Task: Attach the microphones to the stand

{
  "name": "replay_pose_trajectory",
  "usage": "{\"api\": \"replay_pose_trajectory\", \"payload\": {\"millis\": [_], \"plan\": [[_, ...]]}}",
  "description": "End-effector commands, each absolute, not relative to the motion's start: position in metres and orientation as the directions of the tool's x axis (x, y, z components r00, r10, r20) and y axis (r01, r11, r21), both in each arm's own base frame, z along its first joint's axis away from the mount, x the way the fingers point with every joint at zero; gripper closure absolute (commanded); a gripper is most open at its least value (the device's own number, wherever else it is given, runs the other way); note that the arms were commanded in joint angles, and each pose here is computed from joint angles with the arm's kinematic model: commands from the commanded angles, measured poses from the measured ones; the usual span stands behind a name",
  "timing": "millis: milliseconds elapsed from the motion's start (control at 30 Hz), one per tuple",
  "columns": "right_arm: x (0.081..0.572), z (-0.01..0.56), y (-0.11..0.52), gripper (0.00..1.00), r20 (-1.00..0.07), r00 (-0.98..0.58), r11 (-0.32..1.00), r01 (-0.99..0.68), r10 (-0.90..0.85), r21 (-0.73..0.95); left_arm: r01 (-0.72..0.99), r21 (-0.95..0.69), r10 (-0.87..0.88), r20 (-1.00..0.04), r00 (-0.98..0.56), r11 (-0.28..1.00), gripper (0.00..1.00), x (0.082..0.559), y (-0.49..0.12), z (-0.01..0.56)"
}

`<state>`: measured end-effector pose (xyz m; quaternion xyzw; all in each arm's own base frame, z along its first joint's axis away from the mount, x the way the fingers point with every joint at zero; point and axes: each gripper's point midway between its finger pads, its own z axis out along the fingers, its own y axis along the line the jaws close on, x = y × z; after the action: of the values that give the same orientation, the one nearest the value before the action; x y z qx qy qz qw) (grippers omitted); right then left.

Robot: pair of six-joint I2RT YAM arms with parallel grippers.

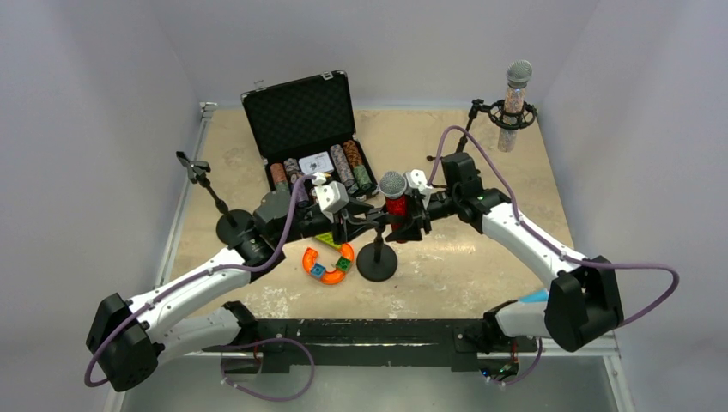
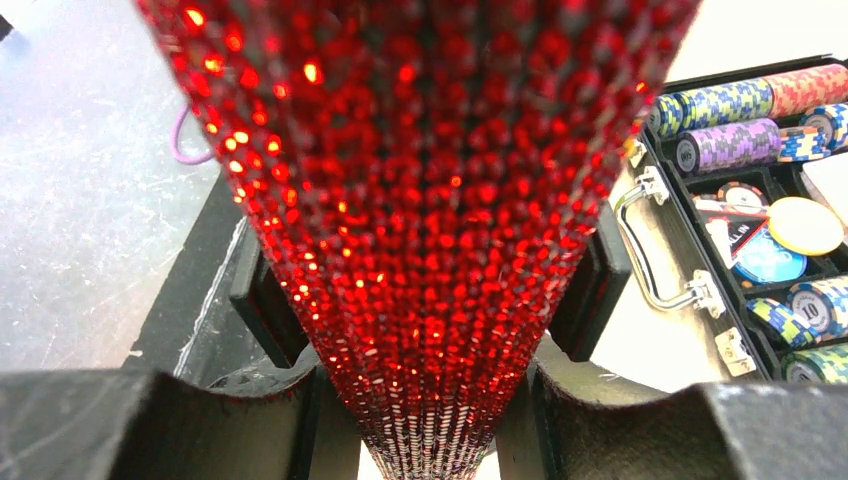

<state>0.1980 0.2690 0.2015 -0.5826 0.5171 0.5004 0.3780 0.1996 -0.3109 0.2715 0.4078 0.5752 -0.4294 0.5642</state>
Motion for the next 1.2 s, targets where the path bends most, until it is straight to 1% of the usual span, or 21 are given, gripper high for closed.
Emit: {"api": "replay_pose_trajectory", "payload": {"millis": [0,100,133,167,200,233,267,300,367,433,500,567,700,767,933,1167], "plan": [[0.184,0.191,0.281,1.0,-0.959,-0.09,-0.174,-0.975,-0.269,0.14,0.956,-0.097,-0.056,-0.995,-0.084,0.275,1.0,0.193,-0.319,0.271],[0.181,0.194,0.278,1.0,-0.96,-0.081,-0.165,-0.978,-0.266,0.129,0.952,-0.099,-0.047,-0.995,-0.089,0.289,1.0,0.195,-0.317,0.27],[0.18,0.193,0.277,1.0,-0.96,-0.082,-0.163,-0.978,-0.268,0.129,0.951,-0.101,-0.043,-0.995,-0.092,0.291,0.94,0.195,-0.317,0.269],[0.179,0.192,0.276,1.0,-0.958,-0.084,-0.159,-0.979,-0.272,0.131,0.949,-0.103,-0.045,-0.995,-0.094,0.298,0.83,0.196,-0.316,0.27],[0.179,0.191,0.275,1.0,-0.957,-0.088,-0.152,-0.979,-0.278,0.134,0.947,-0.108,-0.044,-0.994,-0.1,0.303,0.69,0.196,-0.316,0.27],[0.181,0.19,0.274,0.96,-0.954,-0.094,-0.142,-0.98,-0.284,0.139,0.944,-0.111,-0.045,-0.994,-0.102,0.309,0.55,0.197,-0.315,0.271],[0.181,0.189,0.274,0.88,-0.951,-0.105,-0.135,-0.979,-0.29,0.15,0.942,-0.113,-0.043,-0.994,-0.105,0.316,0.42,0.197,-0.314,0.272],[0.182,0.19,0.273,0.8,-0.949,-0.116,-0.128,-0.979,-0.293,0.159,0.94,-0.115,-0.04,-0.993,-0.108,0.322,0.31,0.197,-0.312,0.272],[0.183,0.192,0.271,0.6,-0.949,-0.127,-0.118,-0.979,-0.289,0.167,0.935,-0.115,-0.035,-0.993,-0.11,0.336,0.17,0.197,-0.309,0.272],[0.185,0.195,0.27,0.49,-0.95,-0.126,-0.11,-0.98,-0.285,0.163,0.932,-0.11,-0.028,-0.994,-0.107,0.346,0.1,0.196,-0.306,0.272],[0.185,0.197,0.268,0.43,-0.952,-0.124,-0.104,-0.982,-0.281,0.159,0.931,-0.099,-0.019,-0.995,-0.098,0.352,0.05,0.195,-0.303,0.273],[0.187,0.2,0.266,0.37,-0.953,-0.124,-0.098,-0.983,-0.276,0.157,0.93,-0.087,-0.012,-0.996,-0.088,0.356,0.02,0.194,-0.3,0.276],[0.191,0.21,0.258,0.21,-0.96,-0.112,-0.081,-0.987,-0.255,0.137,0.93,-0.065,0.004,-0.997,-0.071,0.361,0.01,0.191,-0.294,0.281],[0.194,0.217,0.254,0.16,-0.965,-0.099,-0.074,-0.99,-0.243,0.121,0.928,-0.058,0.013,-0.998,-0.068,0.369,0.01,0.189,-0.29,0.28],[0.197,0.232,0.248,0.11,-0.972,-0.047,-0.07,-0.995,-0.23,0.064,0.919,-0.042,0.033,-0.998,-0.059,0.391,0.01,0.181,-0.276,0.275],[0.208,0.259,0.243,0.08,-0.979,-0.007,-0.07,-0.997,-0.204,0.022,0.909,-0.064,0.035,-0.996,-0.086,0.411,0.01,0.161,-0.252,0.265]]}}
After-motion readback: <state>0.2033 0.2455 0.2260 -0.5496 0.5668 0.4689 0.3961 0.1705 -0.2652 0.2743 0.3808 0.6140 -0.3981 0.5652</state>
